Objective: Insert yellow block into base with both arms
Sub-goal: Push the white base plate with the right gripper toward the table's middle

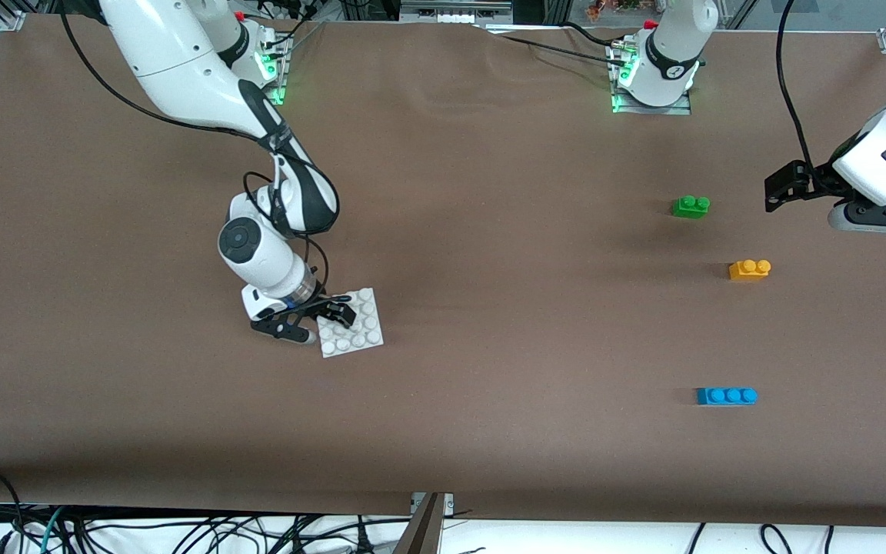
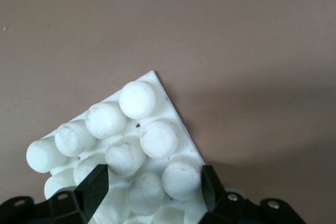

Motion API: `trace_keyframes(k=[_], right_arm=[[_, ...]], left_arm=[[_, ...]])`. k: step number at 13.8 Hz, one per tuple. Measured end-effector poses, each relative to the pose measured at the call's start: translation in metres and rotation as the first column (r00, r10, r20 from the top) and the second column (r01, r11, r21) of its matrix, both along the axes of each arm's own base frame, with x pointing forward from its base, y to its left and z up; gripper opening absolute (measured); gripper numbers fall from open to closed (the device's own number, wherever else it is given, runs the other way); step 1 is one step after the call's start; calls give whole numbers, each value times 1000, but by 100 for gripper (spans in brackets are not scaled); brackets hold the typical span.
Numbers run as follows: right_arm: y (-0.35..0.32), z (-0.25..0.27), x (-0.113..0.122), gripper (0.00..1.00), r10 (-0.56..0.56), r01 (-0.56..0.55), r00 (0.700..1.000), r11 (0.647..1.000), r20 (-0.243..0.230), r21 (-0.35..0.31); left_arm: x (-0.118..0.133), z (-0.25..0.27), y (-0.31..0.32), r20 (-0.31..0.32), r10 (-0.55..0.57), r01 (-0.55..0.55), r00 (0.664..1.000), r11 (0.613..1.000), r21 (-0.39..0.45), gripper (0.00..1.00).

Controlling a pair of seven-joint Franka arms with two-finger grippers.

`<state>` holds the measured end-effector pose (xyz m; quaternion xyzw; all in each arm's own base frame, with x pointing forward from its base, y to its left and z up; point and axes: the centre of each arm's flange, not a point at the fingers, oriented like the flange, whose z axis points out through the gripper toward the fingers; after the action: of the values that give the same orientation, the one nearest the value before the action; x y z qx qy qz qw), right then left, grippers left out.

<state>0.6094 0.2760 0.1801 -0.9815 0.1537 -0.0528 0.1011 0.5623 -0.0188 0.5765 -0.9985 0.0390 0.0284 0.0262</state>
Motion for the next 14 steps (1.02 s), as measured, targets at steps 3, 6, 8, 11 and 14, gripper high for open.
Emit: trace_keyframes(k=[3,6,8,11,14], right_arm=[[27,-1,-13,80,-56,56,998,998,-14,14],[61,-3,-29,80,-104,104,995,994,-14,35],[82,-3,-38,80,-130,131,991,990,-21,45],[113,-4,-47,80,-143,144,989,988,-23,60],[151,-5,-60,80,-122,123,992,989,-16,78]], left_arm=[[0,0,0,0,0,0,1000,1000,0,100],[0,0,0,0,0,0,1000,1000,0,100],[0,0,0,0,0,0,1000,1000,0,100],[0,0,0,0,0,0,1000,1000,0,100],[0,0,0,0,0,0,1000,1000,0,100]])
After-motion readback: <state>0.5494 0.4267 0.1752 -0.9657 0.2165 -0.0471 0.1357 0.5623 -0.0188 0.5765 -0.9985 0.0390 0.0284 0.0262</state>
